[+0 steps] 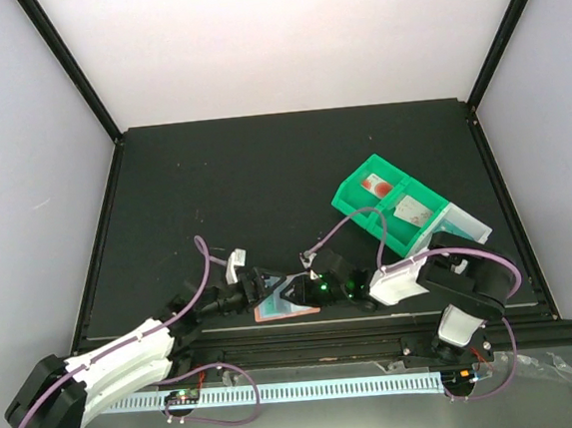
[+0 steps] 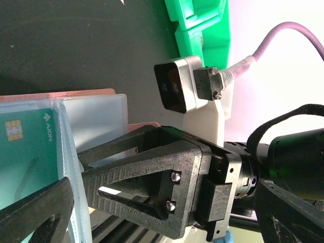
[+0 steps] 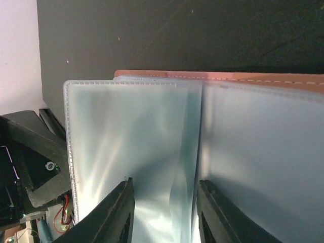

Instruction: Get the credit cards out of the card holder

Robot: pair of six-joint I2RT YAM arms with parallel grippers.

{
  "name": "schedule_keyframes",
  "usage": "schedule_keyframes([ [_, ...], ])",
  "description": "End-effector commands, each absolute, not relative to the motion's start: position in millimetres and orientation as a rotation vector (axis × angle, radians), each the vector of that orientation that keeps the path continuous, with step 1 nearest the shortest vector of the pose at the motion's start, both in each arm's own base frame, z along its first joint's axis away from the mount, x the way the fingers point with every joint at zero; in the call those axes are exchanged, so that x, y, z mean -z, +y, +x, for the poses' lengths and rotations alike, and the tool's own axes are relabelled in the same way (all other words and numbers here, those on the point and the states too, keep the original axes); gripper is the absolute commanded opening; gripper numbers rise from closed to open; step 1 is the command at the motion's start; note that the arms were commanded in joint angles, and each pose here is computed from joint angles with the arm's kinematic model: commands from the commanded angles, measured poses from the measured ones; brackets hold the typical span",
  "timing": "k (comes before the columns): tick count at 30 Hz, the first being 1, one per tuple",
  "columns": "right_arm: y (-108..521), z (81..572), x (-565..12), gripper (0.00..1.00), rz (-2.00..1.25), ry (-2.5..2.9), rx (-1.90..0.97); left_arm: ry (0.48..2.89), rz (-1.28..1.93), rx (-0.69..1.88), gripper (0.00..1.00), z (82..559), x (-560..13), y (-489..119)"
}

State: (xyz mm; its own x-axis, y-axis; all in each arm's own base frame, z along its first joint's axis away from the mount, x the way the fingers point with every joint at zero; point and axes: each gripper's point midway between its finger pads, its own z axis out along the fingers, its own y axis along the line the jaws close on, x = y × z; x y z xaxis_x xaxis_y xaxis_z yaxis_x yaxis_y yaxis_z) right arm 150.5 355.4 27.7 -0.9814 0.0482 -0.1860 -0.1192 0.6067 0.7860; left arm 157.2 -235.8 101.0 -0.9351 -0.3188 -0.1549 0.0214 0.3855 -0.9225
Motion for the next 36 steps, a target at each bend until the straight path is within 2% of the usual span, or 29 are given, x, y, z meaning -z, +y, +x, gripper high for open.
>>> schedule_keyframes([
  [1, 352, 155, -35, 0.36, -0.057, 2.597, -1.3, 2.267, -0.204, 1.669, 0.99, 161, -131, -249],
  [8, 347, 158, -39, 0.41, -0.059, 2.59, -1.267, 2.289, -0.174, 1.68, 0.99, 162, -135, -257],
  [26, 293, 173, -58, 0.4, -0.063, 2.53, -0.947, 2.334, -0.15, 1.664, 0.99, 162, -129, -269],
  [36, 272, 176, -83, 0.39, -0.03, 2.454, -0.918, 2.35, -0.106, 1.681, 0.99, 162, -129, -281],
])
